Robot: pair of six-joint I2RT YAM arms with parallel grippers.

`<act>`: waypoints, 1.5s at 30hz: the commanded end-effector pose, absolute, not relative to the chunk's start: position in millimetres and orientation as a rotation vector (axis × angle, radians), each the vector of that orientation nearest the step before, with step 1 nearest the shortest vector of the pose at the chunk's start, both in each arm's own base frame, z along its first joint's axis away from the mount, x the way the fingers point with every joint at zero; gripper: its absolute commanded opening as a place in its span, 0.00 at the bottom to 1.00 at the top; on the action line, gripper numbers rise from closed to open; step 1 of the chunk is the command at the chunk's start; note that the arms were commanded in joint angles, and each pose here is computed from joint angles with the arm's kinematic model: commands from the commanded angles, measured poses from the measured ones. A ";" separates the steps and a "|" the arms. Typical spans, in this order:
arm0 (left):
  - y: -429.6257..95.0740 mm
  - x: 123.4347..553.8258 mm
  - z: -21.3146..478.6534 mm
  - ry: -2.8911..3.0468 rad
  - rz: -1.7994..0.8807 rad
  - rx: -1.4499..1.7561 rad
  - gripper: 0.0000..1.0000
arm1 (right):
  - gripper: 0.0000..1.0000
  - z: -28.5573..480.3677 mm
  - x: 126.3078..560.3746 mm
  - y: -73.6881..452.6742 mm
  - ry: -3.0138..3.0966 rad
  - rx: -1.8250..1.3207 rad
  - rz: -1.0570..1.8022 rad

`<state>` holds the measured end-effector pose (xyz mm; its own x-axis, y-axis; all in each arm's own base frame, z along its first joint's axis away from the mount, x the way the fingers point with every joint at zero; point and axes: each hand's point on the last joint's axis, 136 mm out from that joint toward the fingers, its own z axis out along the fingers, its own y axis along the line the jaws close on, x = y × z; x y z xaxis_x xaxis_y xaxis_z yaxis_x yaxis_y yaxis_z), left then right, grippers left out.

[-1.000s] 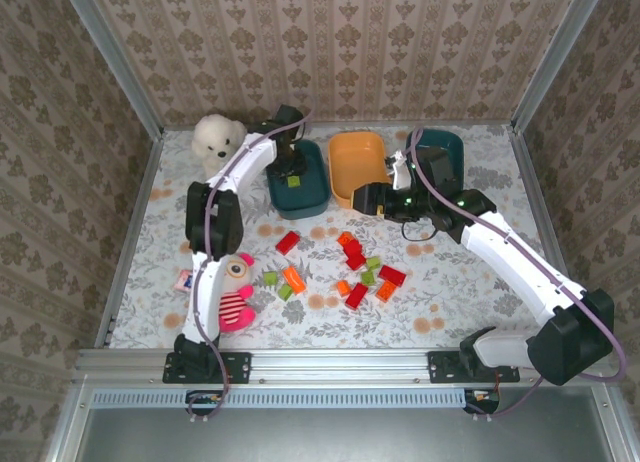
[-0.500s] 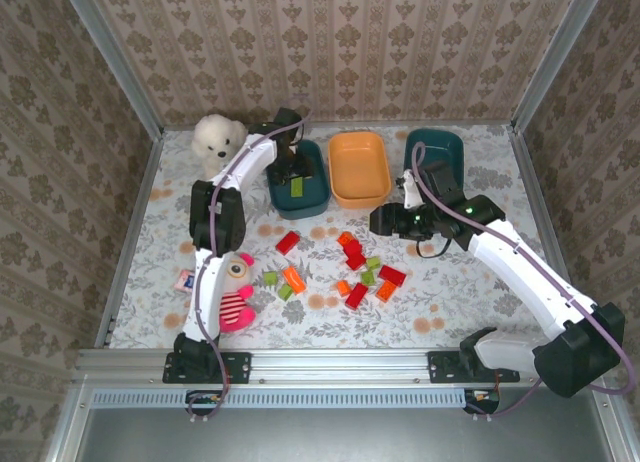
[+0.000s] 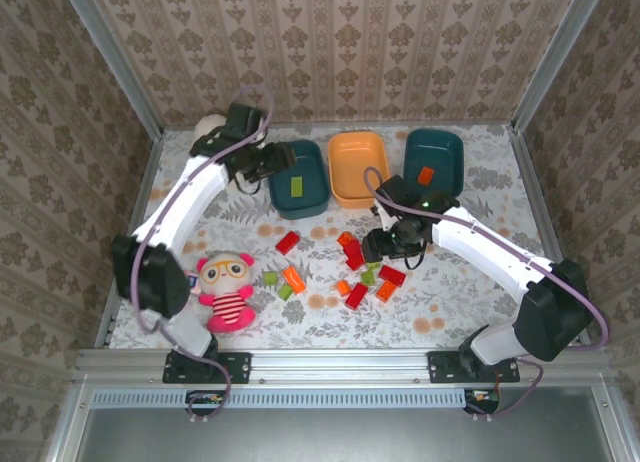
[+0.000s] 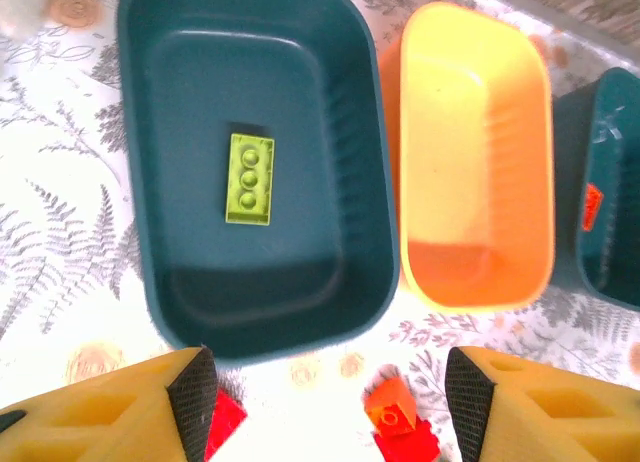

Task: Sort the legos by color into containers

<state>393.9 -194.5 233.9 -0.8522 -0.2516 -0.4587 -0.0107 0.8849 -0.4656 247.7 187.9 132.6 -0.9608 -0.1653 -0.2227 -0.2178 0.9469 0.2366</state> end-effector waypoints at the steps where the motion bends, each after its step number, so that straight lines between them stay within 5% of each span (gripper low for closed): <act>1: -180.4 361.6 217.9 2.544 -0.662 -0.289 0.65 | 0.62 130.2 244.9 182.8 2.914 -0.291 0.338; 16: -122.5 240.1 167.6 2.556 -0.609 -0.516 0.65 | 0.75 113.9 279.9 221.3 2.894 -0.452 0.321; 29: -119.0 232.4 168.4 2.543 -0.591 -0.516 0.65 | 0.81 74.7 336.3 244.4 2.909 -0.600 0.129; 45: -128.5 237.3 164.3 2.561 -0.604 -0.494 0.65 | 0.79 24.4 351.5 263.2 2.981 -0.688 0.064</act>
